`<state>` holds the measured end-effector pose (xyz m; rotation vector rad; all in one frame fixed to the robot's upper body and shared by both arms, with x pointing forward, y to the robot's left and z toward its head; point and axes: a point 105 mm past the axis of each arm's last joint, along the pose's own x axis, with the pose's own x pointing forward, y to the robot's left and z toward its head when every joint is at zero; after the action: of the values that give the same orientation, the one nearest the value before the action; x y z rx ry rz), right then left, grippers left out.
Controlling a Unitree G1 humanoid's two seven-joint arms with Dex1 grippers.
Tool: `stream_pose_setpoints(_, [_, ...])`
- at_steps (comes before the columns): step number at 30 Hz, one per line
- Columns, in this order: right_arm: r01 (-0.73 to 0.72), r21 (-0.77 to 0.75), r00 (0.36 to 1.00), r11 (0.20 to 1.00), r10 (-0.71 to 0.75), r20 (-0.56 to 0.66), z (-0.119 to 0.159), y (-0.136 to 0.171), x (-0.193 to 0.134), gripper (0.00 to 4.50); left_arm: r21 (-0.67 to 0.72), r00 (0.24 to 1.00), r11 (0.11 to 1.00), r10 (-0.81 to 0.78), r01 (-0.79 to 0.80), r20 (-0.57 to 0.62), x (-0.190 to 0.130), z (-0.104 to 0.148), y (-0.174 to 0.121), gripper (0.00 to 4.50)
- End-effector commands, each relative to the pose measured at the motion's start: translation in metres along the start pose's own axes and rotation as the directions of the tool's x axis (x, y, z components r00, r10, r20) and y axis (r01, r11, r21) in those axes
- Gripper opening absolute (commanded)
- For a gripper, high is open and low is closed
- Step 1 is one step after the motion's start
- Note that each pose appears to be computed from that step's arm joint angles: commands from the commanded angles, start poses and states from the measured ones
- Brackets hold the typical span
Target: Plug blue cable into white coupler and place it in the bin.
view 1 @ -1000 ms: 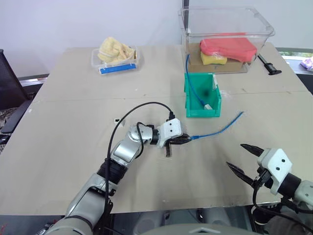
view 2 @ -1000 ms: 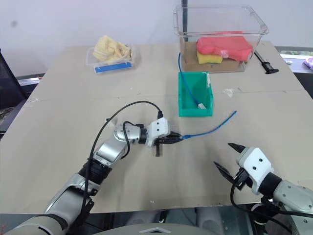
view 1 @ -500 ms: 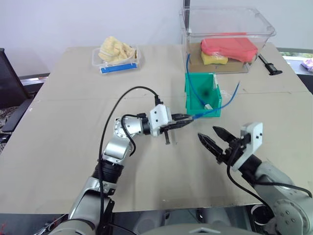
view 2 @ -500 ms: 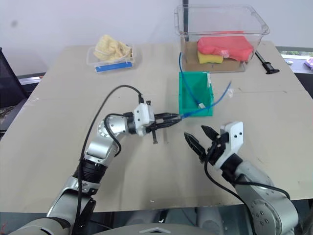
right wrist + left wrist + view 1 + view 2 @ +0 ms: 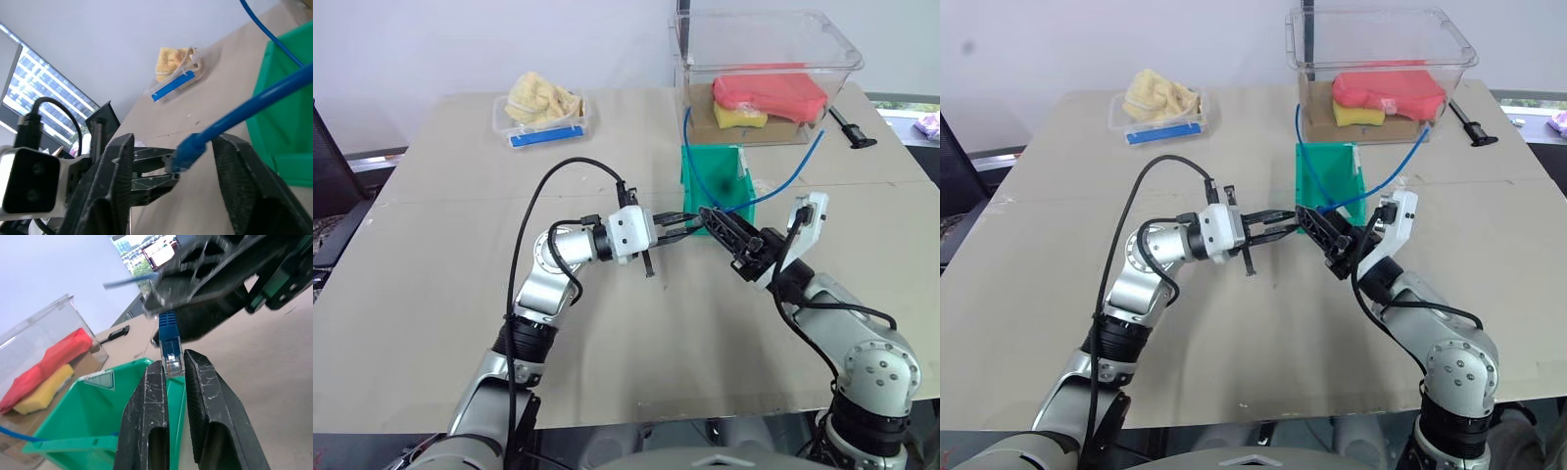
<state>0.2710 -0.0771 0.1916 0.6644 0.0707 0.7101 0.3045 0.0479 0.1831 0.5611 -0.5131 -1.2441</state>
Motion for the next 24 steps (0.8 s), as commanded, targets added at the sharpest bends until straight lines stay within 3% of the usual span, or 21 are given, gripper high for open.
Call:
stream_pose_setpoints(1, [-0.048, -0.004, 0.999, 0.999, 0.048, 0.019, 0.007, 0.011, 0.000, 0.59, 0.044, 0.999, 0.999, 0.022, -0.024, 0.044, 0.002, 0.016, 0.006, 0.00])
stream_pose_setpoints(2, [-0.047, -0.005, 0.999, 0.999, 0.047, 0.013, 0.007, 0.011, 0.000, 0.11, 0.043, 0.999, 0.999, 0.023, -0.025, 0.045, 0.002, 0.017, 0.006, 0.00])
stream_pose_setpoints(8, [-0.049, -0.003, 0.999, 0.999, 0.049, 0.008, 0.008, 0.011, -0.002, 0.04, 0.006, 0.999, 1.000, -0.009, 0.009, 0.051, -0.001, 0.018, 0.001, 0.00])
stream_pose_setpoints(14, [-0.054, -0.009, 0.999, 0.998, 0.054, -0.005, 0.008, 0.009, -0.001, 0.00, -0.152, 0.997, 0.986, 0.063, -0.068, -0.043, -0.023, -0.001, 0.004, 2.58])
stream_pose_setpoints(18, [-0.053, -0.020, 0.998, 0.998, 0.053, -0.022, 0.006, 0.006, -0.001, 0.00, -0.283, 0.966, 0.932, 0.177, -0.226, -0.186, -0.065, -0.020, 0.022, 2.58])
stream_pose_setpoints(24, [-0.055, -0.029, 0.998, 0.998, 0.053, -0.039, 0.003, 0.000, -0.001, 0.00, -0.326, 0.874, 0.853, 0.261, -0.407, -0.410, -0.146, -0.039, 0.043, 2.58])
